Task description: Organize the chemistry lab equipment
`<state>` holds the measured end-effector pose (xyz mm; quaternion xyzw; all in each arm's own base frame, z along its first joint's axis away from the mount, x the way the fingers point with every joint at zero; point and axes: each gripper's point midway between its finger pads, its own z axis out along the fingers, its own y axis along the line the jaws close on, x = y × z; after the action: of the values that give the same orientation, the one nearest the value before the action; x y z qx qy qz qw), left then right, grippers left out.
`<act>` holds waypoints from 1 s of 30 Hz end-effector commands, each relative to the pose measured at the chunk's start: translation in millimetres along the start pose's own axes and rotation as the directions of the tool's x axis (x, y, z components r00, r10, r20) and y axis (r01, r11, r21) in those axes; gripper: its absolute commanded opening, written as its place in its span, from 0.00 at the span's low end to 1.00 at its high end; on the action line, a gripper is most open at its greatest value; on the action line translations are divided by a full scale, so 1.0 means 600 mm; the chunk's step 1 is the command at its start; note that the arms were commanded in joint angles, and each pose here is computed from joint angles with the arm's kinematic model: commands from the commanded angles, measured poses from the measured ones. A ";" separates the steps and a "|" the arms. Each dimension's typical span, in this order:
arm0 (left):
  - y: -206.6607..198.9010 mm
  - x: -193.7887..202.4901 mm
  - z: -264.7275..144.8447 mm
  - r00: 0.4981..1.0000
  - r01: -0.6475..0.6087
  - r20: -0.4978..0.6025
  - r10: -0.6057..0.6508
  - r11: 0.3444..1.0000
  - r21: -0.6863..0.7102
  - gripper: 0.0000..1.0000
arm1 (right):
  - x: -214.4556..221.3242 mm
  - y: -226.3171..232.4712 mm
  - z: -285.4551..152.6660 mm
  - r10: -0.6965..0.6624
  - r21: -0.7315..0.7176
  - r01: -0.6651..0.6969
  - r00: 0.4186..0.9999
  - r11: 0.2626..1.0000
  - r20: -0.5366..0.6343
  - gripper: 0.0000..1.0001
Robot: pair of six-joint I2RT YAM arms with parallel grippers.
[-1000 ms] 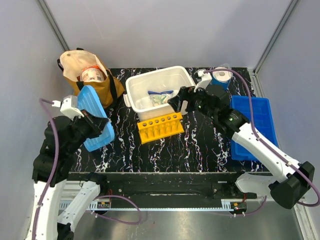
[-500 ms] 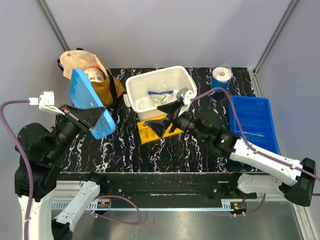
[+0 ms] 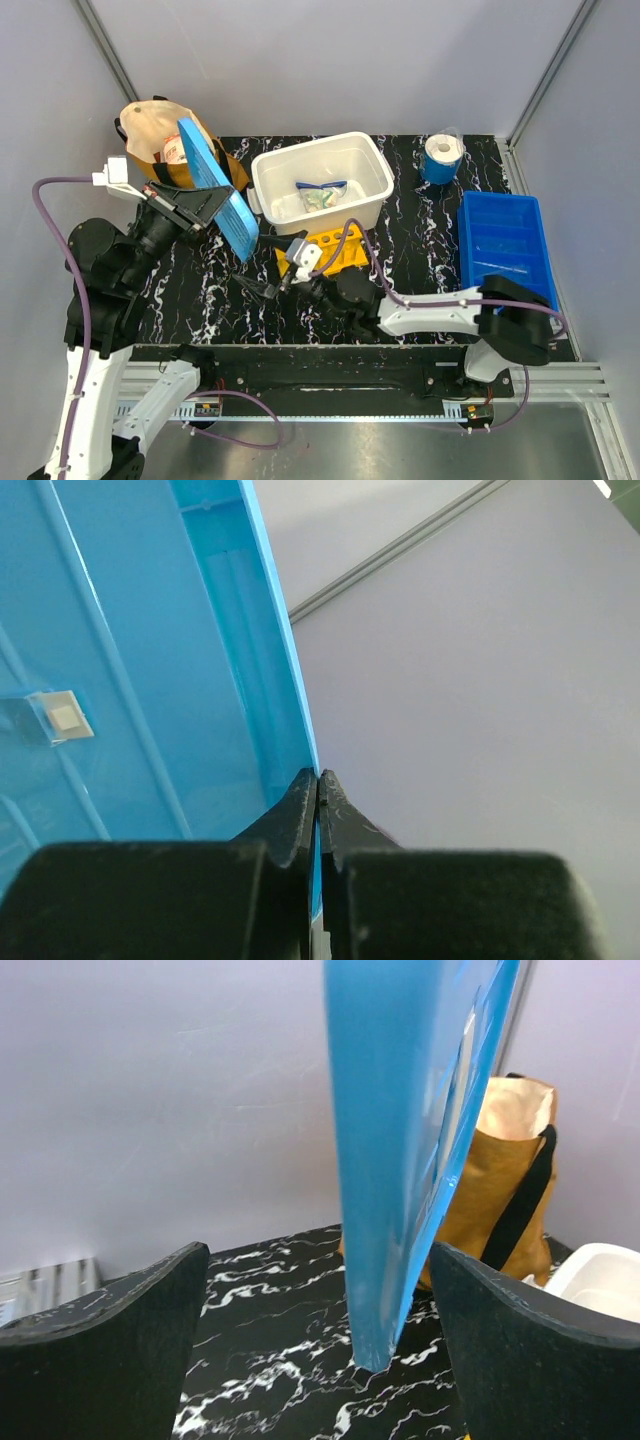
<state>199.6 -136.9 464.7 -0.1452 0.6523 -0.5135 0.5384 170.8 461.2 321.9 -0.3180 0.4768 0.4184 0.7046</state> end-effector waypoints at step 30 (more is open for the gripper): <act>-0.049 0.007 0.001 1.000 0.011 -0.028 -0.006 0.986 0.168 0.54 | -0.155 -0.196 0.035 -0.552 0.457 0.487 0.834 0.744 0.010 0.00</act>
<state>184.3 -146.5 489.6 -0.1247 0.6062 -0.5750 0.5351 260.9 444.2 344.7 -0.2629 0.4446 0.1553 0.8421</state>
